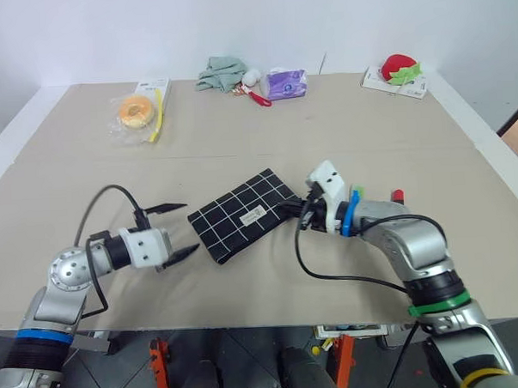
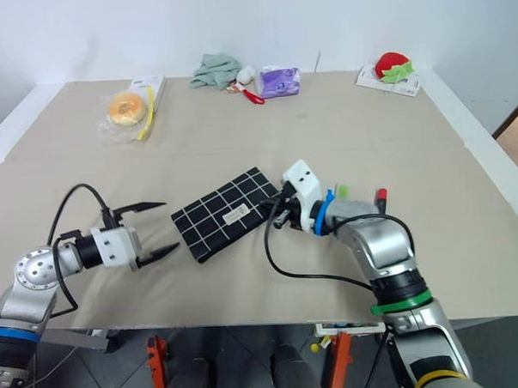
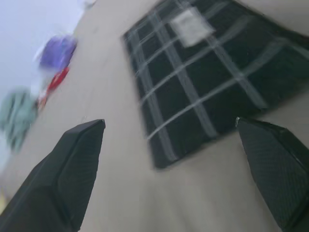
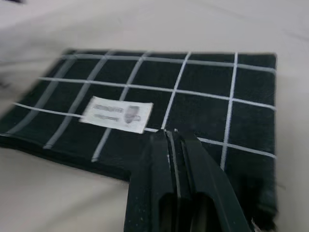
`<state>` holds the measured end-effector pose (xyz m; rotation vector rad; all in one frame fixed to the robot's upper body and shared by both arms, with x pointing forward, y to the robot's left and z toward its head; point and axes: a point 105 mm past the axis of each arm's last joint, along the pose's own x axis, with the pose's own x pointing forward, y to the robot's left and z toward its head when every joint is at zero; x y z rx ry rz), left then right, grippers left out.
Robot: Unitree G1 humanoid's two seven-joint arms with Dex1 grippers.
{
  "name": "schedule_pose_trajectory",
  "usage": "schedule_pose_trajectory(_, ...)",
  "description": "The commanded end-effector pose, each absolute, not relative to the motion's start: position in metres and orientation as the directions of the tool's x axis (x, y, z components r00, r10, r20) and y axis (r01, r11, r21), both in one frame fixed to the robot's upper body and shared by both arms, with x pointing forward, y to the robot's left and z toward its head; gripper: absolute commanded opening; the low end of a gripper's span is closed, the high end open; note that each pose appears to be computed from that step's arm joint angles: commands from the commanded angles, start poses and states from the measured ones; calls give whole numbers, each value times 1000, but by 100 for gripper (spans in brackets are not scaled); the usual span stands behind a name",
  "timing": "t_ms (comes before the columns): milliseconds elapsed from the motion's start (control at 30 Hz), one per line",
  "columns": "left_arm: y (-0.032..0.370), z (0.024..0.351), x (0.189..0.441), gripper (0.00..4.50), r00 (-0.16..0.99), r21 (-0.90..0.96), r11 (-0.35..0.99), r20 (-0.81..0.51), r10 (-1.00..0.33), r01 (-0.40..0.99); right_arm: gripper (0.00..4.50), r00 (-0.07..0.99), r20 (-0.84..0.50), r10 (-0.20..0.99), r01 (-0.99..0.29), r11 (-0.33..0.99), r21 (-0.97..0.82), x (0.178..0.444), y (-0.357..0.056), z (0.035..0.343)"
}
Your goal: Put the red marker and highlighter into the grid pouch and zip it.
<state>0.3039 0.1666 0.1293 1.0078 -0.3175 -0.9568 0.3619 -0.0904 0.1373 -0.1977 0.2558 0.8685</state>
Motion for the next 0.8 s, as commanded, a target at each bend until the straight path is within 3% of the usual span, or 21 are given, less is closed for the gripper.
schedule_pose_trajectory(33, 160, 129, 298, 450, 529, 888, 82, -194, -826, 452, 11, 673, -325, 664, -727, 676, -123, 374, -91, 131)
schedule_pose_trajectory(333, 137, 117, 294, 450, 453, 961, -43, -167, -876, 272, 11, 662, -408, 629, -717, 690, -101, 367, -90, 106)
schedule_pose_trajectory(533, 112, 95, 296, 450, 409, 967, -98, -190, -893, 235, 11, 658, -405, 635, -716, 694, -73, 365, -84, 106)
schedule_pose_trajectory(800, 89, 91, 304, 450, 397, 974, -86, -165, -903, 210, 11, 658, -396, 640, -712, 700, -52, 362, -80, 108)
